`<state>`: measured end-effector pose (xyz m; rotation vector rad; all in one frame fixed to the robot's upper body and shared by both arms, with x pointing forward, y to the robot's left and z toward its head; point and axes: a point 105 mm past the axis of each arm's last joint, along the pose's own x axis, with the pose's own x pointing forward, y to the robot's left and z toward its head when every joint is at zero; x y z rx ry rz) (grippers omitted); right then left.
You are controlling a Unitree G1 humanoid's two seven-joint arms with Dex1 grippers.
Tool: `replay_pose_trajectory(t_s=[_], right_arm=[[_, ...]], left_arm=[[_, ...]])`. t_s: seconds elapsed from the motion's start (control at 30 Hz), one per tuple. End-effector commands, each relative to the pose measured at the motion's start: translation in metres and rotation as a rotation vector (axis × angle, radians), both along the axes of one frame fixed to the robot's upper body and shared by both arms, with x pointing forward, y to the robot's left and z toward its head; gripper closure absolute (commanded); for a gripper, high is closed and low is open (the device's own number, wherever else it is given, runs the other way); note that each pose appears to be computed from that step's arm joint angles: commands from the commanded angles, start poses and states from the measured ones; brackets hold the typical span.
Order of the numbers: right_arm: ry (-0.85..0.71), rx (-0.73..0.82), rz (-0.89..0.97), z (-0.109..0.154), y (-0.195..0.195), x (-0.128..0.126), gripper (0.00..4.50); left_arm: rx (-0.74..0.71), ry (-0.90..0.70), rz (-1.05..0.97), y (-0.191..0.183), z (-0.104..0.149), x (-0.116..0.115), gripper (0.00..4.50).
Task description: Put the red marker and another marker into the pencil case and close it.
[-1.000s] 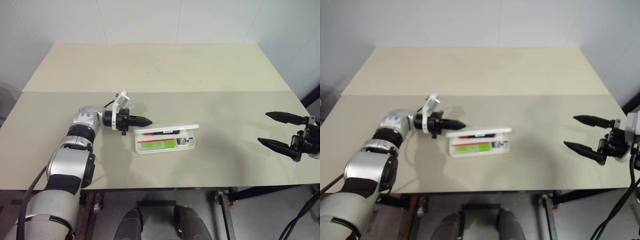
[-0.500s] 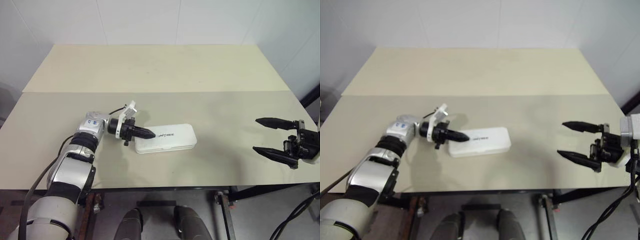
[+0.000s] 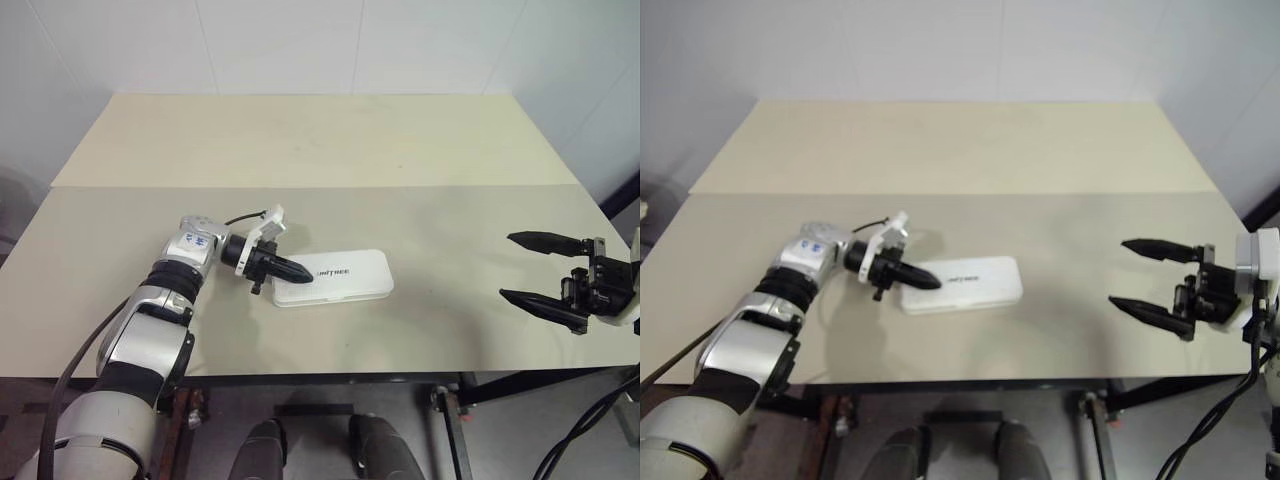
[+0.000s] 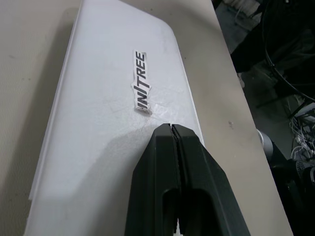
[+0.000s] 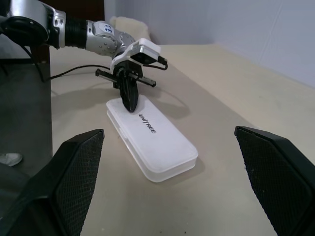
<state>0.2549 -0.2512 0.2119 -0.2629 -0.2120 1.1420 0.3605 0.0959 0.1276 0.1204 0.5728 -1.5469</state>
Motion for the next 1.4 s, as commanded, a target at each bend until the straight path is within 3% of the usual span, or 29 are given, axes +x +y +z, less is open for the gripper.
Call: replay_pose_trajectory(t_s=[0.03,0.2,0.4,0.6,0.73,1.1,1.17,1.3,1.4], right_arm=[[-0.054,-0.012,0.0,0.008,0.004,0.002,0.0],[-0.074,-0.01,-0.009,0.011,0.006,0.009,0.0],[-0.067,-0.013,-0.011,0.008,0.009,0.017,0.0],[-0.066,-0.021,-0.007,0.01,0.011,0.029,0.0],[-0.065,-0.035,-0.001,0.012,0.014,0.034,0.0],[-0.099,-0.028,0.017,0.016,0.021,0.049,0.0],[-0.114,-0.018,0.015,0.017,0.023,0.052,0.0],[-0.139,0.003,0.006,0.016,0.026,0.057,0.0],[-0.146,0.012,0.007,0.012,0.027,0.056,0.0]], left_arm=[[0.014,0.058,0.079,0.0,-0.011,0.004,4.48],[-0.134,0.008,0.17,-0.005,0.013,0.016,4.48],[-0.305,-0.286,0.159,-0.001,0.03,0.003,4.48],[-0.422,-0.439,0.274,0.006,0.041,-0.012,4.48],[-0.479,-0.399,0.362,0.02,0.042,-0.024,3.65],[-0.394,-0.473,0.11,0.05,0.044,-0.067,0.01],[-0.344,-0.494,0.072,0.058,0.044,-0.069,0.01],[-0.157,-0.748,0.039,0.079,0.049,-0.058,0.01],[-0.15,-0.821,-0.011,0.084,0.065,-0.059,0.01]])
